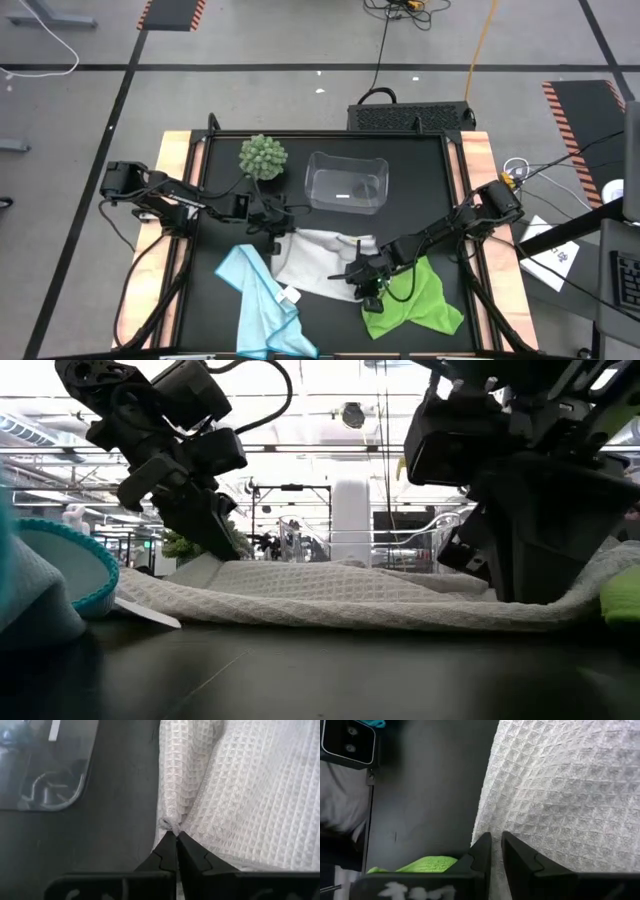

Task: Fold microfiber towels
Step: Fold the gray towel

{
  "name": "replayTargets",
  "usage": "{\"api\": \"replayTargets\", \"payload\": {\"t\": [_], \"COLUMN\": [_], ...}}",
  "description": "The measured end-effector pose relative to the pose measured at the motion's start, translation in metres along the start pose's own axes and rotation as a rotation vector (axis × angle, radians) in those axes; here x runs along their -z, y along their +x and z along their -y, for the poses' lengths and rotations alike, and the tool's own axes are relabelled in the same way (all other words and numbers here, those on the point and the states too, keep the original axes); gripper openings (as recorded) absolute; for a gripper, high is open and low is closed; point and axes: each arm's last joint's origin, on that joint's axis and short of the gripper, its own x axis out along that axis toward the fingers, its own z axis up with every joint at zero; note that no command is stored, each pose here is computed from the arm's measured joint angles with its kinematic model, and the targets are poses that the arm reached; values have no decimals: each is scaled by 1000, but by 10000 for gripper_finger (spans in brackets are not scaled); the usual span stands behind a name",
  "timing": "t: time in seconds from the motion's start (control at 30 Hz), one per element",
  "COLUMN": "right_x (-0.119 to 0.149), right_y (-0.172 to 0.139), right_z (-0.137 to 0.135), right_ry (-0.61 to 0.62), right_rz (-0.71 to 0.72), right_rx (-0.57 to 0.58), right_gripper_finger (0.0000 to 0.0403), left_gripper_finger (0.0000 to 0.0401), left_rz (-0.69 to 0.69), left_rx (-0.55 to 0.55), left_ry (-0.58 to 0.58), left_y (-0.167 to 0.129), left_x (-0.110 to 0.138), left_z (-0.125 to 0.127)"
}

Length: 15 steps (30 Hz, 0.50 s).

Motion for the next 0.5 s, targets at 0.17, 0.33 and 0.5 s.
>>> {"api": "replayTargets", "payload": {"t": [0.17,0.33,0.5], "right_x": [-2,-8,-9], "right_y": [0,-1,-2], "right_z": [1,1,2], "right_ry": [-51,-86,-90], "right_rz": [30,77,84], "right_rx": [16,-3,-3], "right_gripper_finger": [38,38,38], "left_gripper_finger": [29,70,118], "left_rz": [-3,30,84], "left_rx": [0,12,23], "left_ry": [-13,3,23], "left_y": [0,0,-6], "left_x": [0,-3,-9], "left_z": [0,2,5]}}
